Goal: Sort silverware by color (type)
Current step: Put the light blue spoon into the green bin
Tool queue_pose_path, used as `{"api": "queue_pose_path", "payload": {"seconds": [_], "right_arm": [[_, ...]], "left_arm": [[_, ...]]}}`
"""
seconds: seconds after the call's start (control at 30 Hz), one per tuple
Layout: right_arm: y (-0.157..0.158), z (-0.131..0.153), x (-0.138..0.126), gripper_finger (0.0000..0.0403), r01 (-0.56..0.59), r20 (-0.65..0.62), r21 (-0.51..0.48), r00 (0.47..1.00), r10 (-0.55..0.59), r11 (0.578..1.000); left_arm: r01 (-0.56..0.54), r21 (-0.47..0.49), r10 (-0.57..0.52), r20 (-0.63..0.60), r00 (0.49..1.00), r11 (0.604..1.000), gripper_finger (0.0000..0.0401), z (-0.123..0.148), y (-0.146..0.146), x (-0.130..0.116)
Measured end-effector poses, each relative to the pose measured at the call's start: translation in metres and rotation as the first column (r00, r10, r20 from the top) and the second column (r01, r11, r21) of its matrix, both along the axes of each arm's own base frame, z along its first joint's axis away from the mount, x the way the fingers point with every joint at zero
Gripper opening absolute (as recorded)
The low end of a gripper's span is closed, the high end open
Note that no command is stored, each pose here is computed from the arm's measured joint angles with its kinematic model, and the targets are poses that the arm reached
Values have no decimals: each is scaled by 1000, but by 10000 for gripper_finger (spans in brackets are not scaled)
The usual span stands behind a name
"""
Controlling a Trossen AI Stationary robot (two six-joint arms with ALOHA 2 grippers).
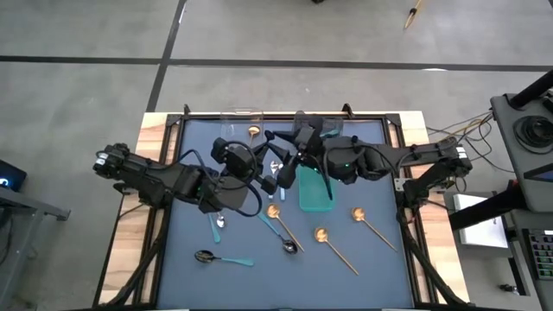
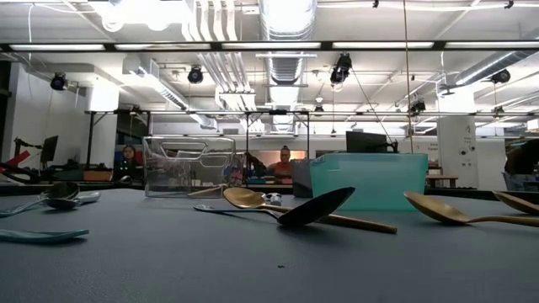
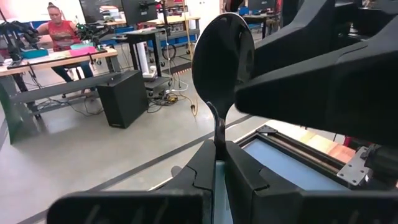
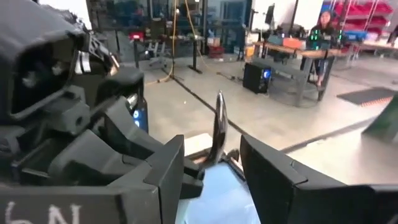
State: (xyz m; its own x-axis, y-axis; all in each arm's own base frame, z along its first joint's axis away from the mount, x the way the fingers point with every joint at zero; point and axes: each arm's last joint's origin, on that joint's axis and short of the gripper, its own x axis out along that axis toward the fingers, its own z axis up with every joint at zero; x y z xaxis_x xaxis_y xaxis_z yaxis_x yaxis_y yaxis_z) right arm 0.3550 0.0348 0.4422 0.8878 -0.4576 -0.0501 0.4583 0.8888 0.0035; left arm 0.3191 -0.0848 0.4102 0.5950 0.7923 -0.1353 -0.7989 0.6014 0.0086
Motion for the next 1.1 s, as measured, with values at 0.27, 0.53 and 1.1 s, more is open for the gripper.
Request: {"api": "queue_pose_path", "payload": {"seconds": [0.27,0.53,1.1], "right_arm": [[-2,0,5,116,-2,6,-38,1000,2,999],[-4,0,5,34,5,3,-57,1000,-5,998],[-5,1,3,9,16,6,-56,1000,-15,998]], "left_arm": [[1,4,-1,-6,1000,1000,1,0,0,-1],[20,3,-20,-17,1000,1000,4,1,0,-1],[32,17,-32,-38,999,999,8,2,0,-1]]}}
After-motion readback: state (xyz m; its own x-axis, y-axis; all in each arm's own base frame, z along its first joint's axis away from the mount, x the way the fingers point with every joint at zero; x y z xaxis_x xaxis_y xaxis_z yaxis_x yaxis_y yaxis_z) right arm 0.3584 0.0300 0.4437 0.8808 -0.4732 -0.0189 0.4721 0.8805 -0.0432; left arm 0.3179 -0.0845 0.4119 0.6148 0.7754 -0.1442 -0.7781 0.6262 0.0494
